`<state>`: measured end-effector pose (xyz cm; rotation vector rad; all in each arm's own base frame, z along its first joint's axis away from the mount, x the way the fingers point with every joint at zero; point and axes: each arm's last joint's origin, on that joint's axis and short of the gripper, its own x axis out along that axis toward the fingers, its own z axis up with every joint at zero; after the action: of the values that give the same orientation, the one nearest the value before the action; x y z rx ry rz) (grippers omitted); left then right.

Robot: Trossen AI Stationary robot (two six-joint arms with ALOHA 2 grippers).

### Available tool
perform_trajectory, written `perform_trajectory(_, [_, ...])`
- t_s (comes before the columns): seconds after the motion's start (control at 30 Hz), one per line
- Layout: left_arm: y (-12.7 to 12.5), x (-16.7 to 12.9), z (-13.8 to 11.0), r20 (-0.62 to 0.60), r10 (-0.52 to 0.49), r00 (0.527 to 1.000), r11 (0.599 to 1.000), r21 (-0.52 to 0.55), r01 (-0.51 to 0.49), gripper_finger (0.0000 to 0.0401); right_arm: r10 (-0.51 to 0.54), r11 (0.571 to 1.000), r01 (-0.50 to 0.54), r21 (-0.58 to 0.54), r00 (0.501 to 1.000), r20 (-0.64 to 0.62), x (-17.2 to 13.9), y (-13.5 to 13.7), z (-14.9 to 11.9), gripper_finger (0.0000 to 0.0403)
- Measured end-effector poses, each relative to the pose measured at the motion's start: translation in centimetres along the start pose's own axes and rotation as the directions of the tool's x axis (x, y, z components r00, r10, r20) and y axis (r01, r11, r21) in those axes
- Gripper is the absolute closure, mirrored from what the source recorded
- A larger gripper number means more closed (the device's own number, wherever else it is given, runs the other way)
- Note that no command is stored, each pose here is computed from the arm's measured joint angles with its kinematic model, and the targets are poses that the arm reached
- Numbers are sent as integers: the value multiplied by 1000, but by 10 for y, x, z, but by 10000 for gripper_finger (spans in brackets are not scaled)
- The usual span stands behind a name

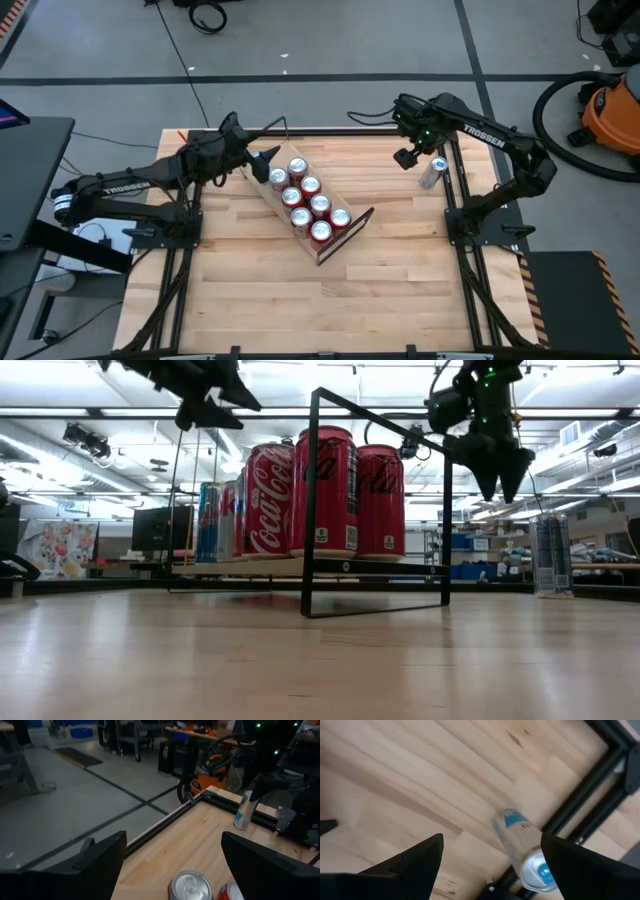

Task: Place canned beverage on shelf
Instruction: Put the blue soda can on the shelf aligned with the other blue soda can

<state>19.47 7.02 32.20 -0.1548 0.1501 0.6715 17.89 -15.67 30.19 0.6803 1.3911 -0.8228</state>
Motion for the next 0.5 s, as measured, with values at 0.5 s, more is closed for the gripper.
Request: perform_trajectory(0.5, [-6, -24, 46, -58, -27, 998, 998, -54, 24, 64, -49, 978, 80, 193, 986, -160, 36, -38, -9, 28])
